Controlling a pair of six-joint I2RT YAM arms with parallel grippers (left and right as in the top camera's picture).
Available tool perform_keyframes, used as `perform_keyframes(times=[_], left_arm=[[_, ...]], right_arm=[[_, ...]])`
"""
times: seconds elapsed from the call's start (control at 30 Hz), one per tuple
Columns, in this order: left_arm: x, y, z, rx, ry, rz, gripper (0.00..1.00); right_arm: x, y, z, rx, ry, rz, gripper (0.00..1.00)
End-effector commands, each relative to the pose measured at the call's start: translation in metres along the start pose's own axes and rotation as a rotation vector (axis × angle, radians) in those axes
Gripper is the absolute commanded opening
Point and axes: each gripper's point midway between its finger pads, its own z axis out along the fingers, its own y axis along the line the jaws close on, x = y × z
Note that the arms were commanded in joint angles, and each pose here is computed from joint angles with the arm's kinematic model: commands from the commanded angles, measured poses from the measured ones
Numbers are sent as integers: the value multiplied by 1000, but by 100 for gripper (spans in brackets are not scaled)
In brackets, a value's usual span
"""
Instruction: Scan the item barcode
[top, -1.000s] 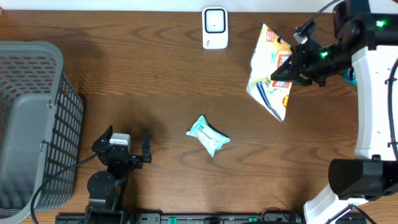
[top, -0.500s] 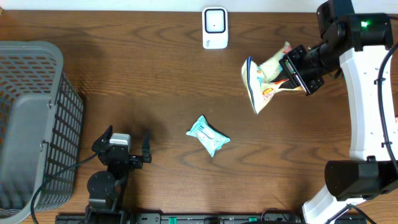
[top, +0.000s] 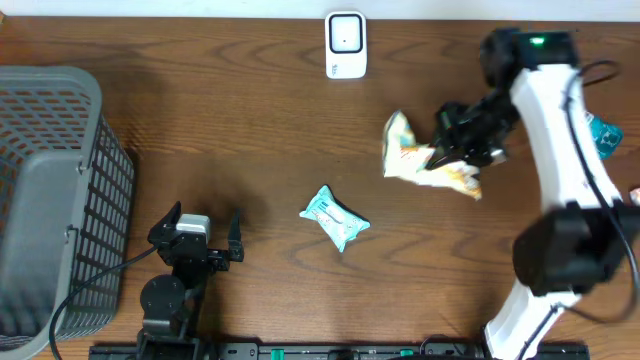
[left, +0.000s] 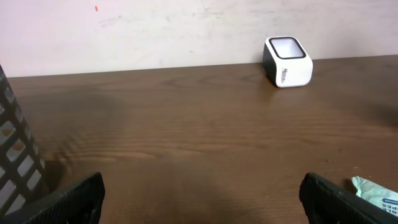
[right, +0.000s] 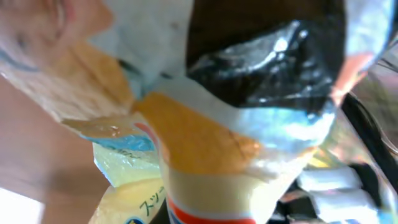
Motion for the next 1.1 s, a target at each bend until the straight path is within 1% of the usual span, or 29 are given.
perform_keyframes(times=[0.0,0.1,0.23,0.3,0.5,0.87,1.07], left_arm=[[15,-2,1,12,45,-3,100],[15,-2,1,12,46,-3,100],[15,-2,1,12,46,-3,100],[15,-2,1,12,46,-3,100],[15,-2,1,12,46,-3,100],[15,-2,1,12,46,-3,100],[15,-2,1,12,46,-3,100]], right_arm=[[21,9,37,62,292,-193,1],[24,16,64,75,448,-306,1],[51,31,83,-42,701,-446,1],[63,32,88,-66,752,-467,1],[80,25,95,-39,763,-499,1],[77,27,93,-53,760,-515,1],[69,31,87,-115,757,-594,1]])
